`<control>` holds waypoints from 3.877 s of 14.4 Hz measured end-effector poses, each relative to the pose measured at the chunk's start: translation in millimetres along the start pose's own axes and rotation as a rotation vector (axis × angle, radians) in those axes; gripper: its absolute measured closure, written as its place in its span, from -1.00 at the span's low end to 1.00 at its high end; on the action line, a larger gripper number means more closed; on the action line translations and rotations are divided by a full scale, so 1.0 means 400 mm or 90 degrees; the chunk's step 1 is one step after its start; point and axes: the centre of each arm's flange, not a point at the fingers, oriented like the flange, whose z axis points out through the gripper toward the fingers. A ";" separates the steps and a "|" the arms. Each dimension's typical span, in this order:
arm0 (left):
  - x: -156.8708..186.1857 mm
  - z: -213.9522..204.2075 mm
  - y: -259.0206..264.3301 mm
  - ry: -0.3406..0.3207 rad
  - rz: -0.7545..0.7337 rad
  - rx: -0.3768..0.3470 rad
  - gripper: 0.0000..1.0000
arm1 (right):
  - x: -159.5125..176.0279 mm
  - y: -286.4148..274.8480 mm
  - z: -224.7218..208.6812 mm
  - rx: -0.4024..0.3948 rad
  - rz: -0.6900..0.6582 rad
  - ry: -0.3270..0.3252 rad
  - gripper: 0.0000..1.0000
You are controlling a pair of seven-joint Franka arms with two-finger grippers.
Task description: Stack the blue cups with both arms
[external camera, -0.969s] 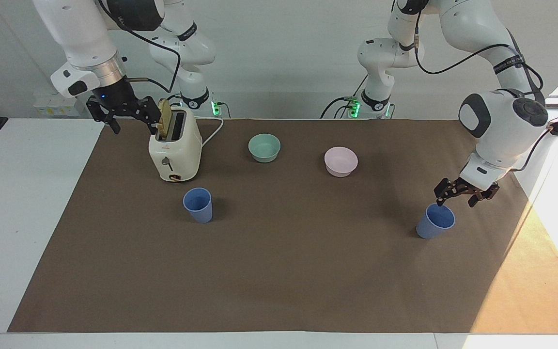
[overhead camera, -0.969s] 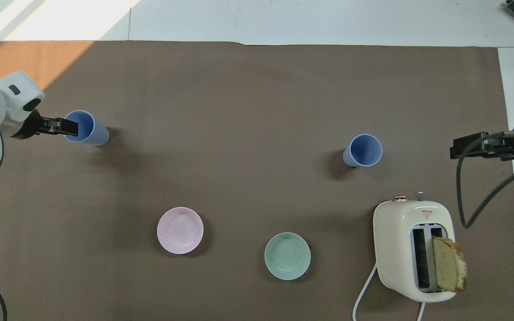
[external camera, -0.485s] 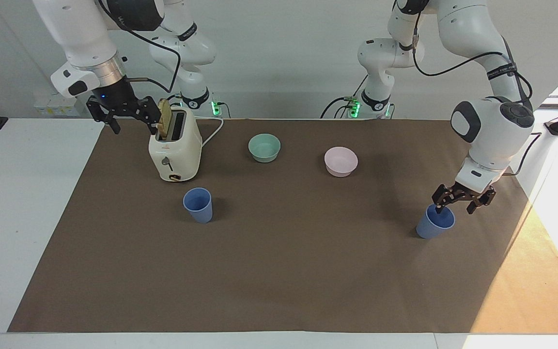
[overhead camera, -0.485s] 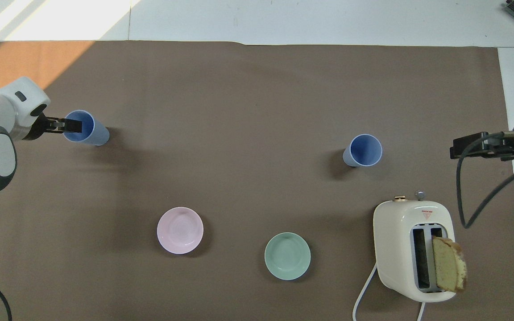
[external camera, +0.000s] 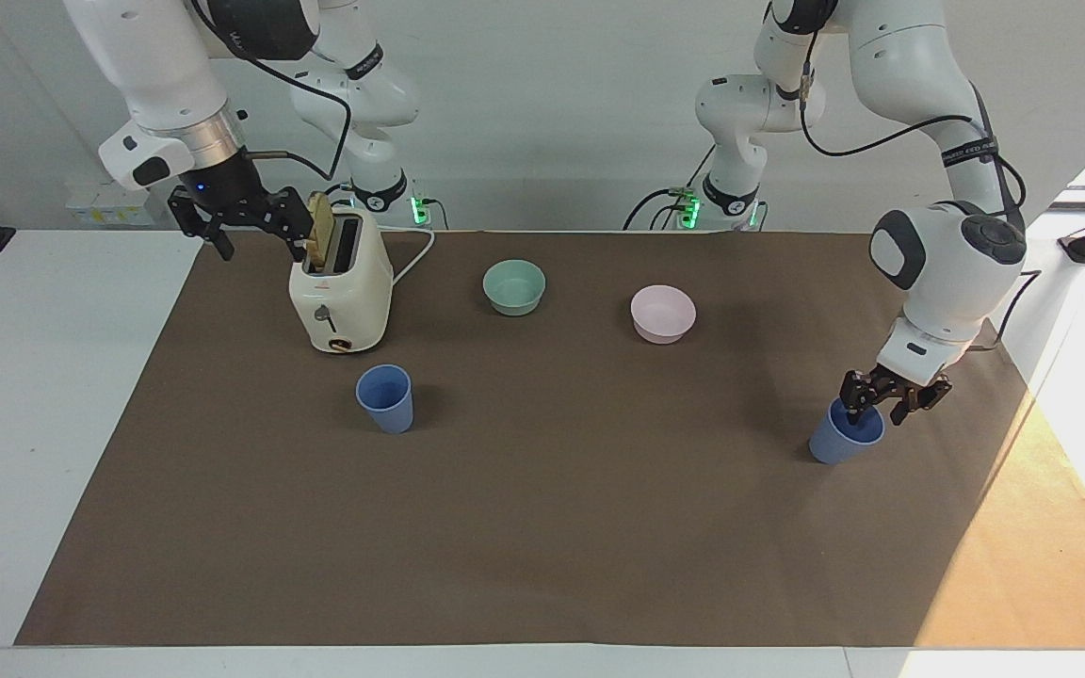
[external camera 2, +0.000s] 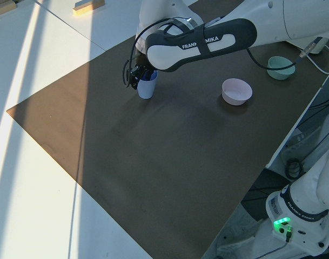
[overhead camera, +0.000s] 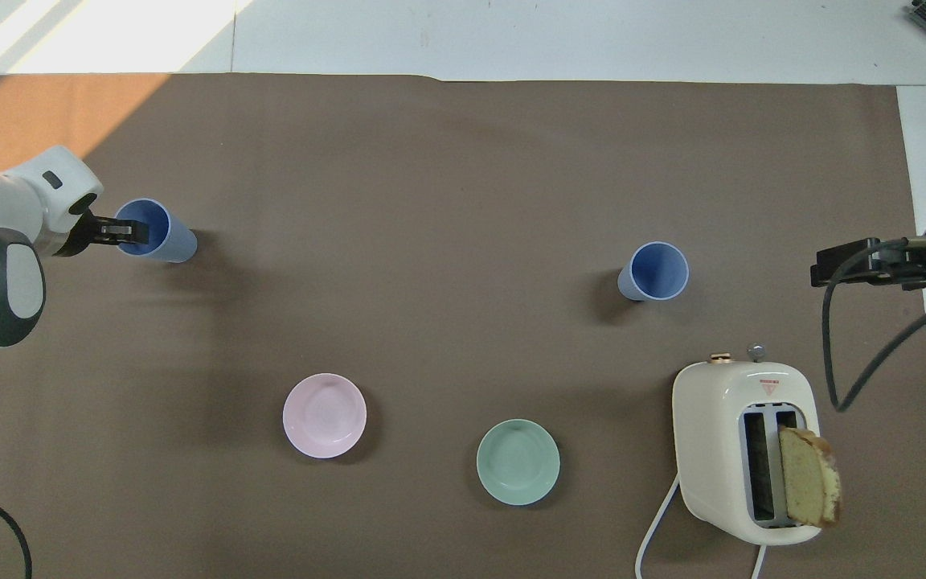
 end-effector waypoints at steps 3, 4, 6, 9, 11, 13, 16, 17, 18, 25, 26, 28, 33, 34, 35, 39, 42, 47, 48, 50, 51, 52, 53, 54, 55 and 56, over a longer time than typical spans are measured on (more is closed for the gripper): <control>-0.001 0.002 0.003 -0.003 0.001 -0.001 0.65 | 0.000 0.000 0.000 0.000 0.000 0.000 -1.00; 0.000 -0.003 0.007 0.000 -0.001 -0.005 0.82 | 0.000 0.000 0.000 0.000 0.000 0.000 -1.00; 0.000 -0.010 0.015 -0.002 0.001 -0.008 0.86 | 0.000 0.000 0.000 0.000 0.000 0.000 -1.00; 0.002 -0.013 0.021 -0.001 0.004 -0.009 0.87 | 0.000 0.001 0.000 0.000 0.001 0.000 -1.00; 0.008 -0.020 0.033 0.002 0.009 -0.009 0.89 | 0.000 0.002 0.000 0.000 0.001 0.000 -1.00; 0.025 -0.041 0.057 0.014 0.019 -0.010 0.89 | 0.000 0.002 0.000 0.000 0.001 0.000 -1.00; 0.042 -0.059 0.134 0.022 0.043 -0.015 0.89 | 0.000 0.002 0.000 0.000 0.001 0.000 -1.00; 0.043 -0.060 0.174 0.022 0.042 -0.019 0.89 | 0.000 0.002 0.000 0.000 0.001 0.000 -1.00; 0.043 -0.061 0.225 0.022 0.036 -0.023 0.89 | 0.000 0.002 0.000 0.000 0.001 0.000 -1.00; -0.017 -0.077 0.639 0.014 0.004 -0.057 0.89 | 0.000 0.002 0.000 0.000 0.001 0.000 -1.00; -0.030 -0.080 0.683 0.013 0.000 -0.061 0.89 | 0.000 0.002 0.000 0.000 0.001 0.000 -1.00; -0.055 -0.084 0.759 0.012 -0.009 -0.067 0.89 | 0.000 0.002 0.000 0.000 0.001 0.000 -1.00; -0.108 -0.041 0.905 0.016 -0.012 -0.080 0.89 | 0.000 0.002 0.002 0.000 0.001 -0.001 -1.00; -0.113 -0.030 0.911 0.012 -0.010 -0.079 0.89 | 0.000 0.002 0.004 0.000 0.001 -0.002 -1.00; -0.114 -0.022 0.912 0.009 -0.010 -0.077 0.89 | 0.000 0.002 0.006 0.000 0.001 -0.003 -1.00; -0.109 -0.025 0.909 0.010 -0.020 -0.086 0.33 | -0.001 0.002 0.016 0.000 0.001 -0.008 -1.00; -0.097 -0.043 0.902 0.016 -0.027 -0.090 -0.39 | 0.009 0.001 0.073 0.000 0.001 -0.006 -1.00; -0.055 -0.166 0.761 0.006 -0.076 -0.079 -1.00 | 0.038 -0.026 0.211 0.000 -0.010 -0.005 -1.00; -0.043 -0.196 0.705 0.006 -0.085 -0.077 -1.00 | 0.049 -0.033 0.254 0.001 -0.013 -0.007 -1.00; -0.023 -0.256 0.570 0.009 -0.077 -0.071 -1.00 | 0.081 -0.063 0.350 0.001 -0.024 -0.007 -1.00; -0.017 -0.280 0.499 0.005 -0.070 -0.067 -1.00 | 0.100 -0.080 0.393 0.002 -0.028 -0.002 -1.00; -0.016 -0.295 0.443 -0.001 -0.068 -0.063 -1.00 | 0.117 -0.094 0.427 0.003 -0.032 0.006 -1.00; -0.013 -0.309 0.393 -0.006 -0.067 -0.057 -1.00 | 0.131 -0.106 0.460 0.004 -0.035 0.009 -1.00; -0.007 -0.328 0.349 -0.007 -0.068 -0.049 -1.00 | 0.141 -0.116 0.490 0.004 -0.038 0.007 -1.00; 0.001 -0.352 0.308 -0.004 -0.071 -0.043 -1.00 | 0.147 -0.122 0.515 0.004 -0.040 0.003 -1.00; 0.010 -0.380 0.267 0.002 -0.070 -0.037 -1.00 | 0.150 -0.123 0.532 0.004 -0.040 -0.001 -1.00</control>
